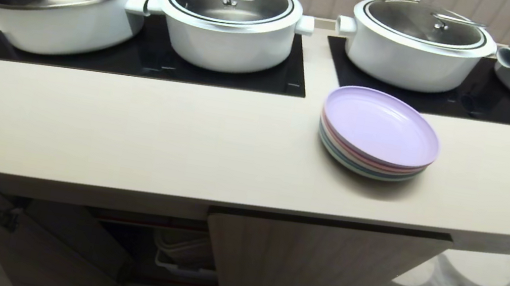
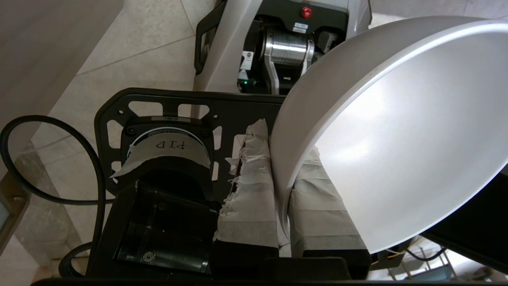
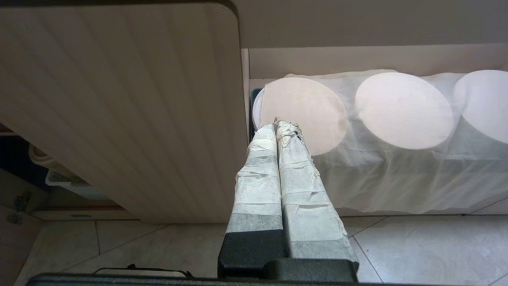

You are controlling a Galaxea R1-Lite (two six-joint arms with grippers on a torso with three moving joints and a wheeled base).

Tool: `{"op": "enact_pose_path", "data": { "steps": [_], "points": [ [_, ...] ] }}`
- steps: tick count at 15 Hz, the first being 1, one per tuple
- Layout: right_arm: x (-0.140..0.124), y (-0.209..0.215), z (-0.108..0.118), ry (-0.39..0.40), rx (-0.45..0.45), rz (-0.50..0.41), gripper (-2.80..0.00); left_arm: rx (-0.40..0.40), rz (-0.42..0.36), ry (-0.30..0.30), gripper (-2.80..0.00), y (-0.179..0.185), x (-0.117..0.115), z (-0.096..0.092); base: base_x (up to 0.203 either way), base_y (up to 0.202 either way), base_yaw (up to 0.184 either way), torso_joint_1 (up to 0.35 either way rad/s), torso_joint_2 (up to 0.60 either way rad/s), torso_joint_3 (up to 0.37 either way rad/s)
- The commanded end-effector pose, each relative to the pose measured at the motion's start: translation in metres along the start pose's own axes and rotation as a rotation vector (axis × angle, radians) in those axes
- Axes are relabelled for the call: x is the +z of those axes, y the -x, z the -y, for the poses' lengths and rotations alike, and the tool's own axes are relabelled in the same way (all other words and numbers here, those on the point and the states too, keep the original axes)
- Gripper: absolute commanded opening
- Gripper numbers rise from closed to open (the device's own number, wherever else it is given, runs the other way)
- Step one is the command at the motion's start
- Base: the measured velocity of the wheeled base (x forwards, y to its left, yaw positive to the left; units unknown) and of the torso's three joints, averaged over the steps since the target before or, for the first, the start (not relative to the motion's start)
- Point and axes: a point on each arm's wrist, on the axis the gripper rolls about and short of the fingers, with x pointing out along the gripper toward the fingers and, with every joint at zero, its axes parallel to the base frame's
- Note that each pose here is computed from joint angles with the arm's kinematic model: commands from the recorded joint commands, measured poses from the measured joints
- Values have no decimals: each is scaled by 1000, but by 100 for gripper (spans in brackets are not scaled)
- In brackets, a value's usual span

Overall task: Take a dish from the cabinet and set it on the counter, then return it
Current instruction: Put it back into the cabinet

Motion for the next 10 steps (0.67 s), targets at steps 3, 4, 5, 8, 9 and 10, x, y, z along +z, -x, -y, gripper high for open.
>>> {"op": "enact_pose_path", "data": {
  "steps": [3, 4, 5, 8, 9, 10],
  "points": [
    [0, 0, 0, 1, 0, -2, -280, 2, -5, 3, -280, 0, -1, 0, 0, 0, 0, -217, 476, 253],
    [0, 0, 0, 0, 1, -2, -280, 2, -5, 3, -280, 0, -1, 0, 0, 0, 0, -256, 535, 295],
    [0, 0, 0, 1, 0, -2, -280, 3, -6, 3, -280, 0, 0, 0, 0, 0, 0, -252, 539, 295],
    [0, 0, 0, 1, 1, -2, -280, 3, -6, 3, -280, 0, 0, 0, 0, 0, 0, -242, 542, 292],
    [0, 0, 0, 0, 1, -2, -280, 1, -7, 3, -280, 0, 0, 0, 0, 0, 0, -243, 531, 290],
    [0, 0, 0, 0, 1, -2, -280, 1, -6, 3, -280, 0, -1, 0, 0, 0, 0, -234, 521, 288]
  ]
}}
